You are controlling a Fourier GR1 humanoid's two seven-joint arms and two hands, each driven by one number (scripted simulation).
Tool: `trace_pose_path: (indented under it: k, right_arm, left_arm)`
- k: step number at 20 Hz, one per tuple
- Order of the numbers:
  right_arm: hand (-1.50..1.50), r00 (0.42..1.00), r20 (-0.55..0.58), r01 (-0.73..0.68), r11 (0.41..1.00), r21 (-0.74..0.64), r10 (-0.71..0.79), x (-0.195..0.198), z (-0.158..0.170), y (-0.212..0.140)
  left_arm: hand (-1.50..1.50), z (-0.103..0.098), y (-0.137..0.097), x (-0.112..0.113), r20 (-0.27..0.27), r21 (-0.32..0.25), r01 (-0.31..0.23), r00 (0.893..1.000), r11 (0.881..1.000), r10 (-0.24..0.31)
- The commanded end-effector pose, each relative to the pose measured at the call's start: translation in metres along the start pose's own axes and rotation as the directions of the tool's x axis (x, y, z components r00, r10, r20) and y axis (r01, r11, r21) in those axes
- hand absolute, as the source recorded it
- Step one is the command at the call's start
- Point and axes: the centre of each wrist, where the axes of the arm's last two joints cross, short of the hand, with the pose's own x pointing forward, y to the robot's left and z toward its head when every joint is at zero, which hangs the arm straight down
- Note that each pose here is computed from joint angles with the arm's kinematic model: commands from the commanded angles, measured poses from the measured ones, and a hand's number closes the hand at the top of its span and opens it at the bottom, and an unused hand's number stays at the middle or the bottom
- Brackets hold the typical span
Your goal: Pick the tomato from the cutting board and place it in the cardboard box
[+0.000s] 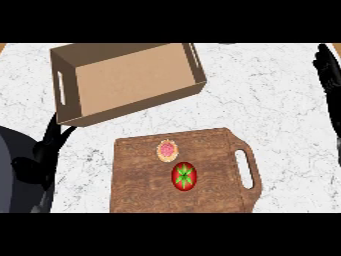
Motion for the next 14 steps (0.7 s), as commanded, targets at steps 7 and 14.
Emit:
trace_pose_path:
  k: [7,14]
  right_arm:
    - [-1.50,0.891,0.115,0.454,0.866,-0.211,-0.439,0.049,0.033,0.097]
    - [-1.50,0.844,0.189,-0.534,0.815,0.223,0.502,-0.033,0.133,0.128]
  left_arm:
    - [0.00,-0.015,-0.027,0.032,0.048,-0.208,0.045,0.998,0.977,-0.036]
    - [0.00,-0.010,-0.048,0.054,0.105,-0.344,0.067,0.994,0.936,-0.032]
